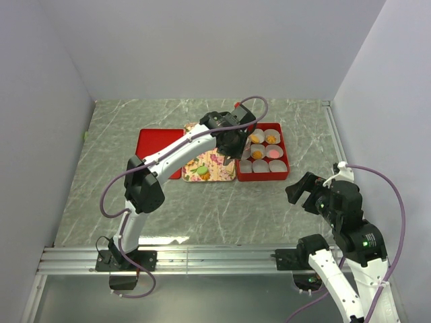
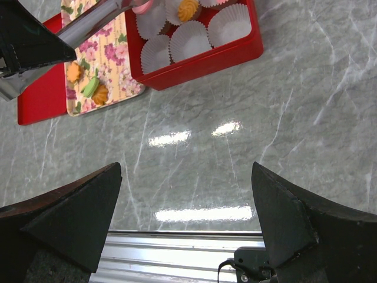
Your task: Pack the cookies
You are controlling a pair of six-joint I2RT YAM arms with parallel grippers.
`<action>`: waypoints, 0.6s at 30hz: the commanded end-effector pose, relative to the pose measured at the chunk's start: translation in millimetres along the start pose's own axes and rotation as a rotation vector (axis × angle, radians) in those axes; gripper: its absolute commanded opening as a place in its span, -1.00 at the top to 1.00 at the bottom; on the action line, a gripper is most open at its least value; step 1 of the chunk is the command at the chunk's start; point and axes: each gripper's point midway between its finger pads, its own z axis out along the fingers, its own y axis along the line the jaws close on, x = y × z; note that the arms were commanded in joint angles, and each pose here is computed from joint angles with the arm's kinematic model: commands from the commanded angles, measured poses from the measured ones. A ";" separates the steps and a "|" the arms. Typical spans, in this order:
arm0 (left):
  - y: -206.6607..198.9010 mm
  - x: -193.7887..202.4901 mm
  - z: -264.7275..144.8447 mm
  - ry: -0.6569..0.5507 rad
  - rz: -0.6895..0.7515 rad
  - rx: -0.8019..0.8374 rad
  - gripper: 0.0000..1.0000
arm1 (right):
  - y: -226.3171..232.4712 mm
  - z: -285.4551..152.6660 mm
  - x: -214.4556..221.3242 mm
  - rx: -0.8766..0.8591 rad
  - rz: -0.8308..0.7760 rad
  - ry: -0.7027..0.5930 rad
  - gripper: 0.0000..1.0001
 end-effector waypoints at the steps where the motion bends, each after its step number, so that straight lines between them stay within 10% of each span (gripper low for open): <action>1: 0.8 -14.6 -9.9 -0.050 0.011 -0.009 0.10 | 4.1 1.8 -5.8 -0.018 -0.012 -0.023 -0.95; 18: 0.8 -20.3 -19.2 -0.068 0.016 -0.009 0.05 | 2.5 0.1 -6.5 -0.012 -0.004 -0.034 -0.95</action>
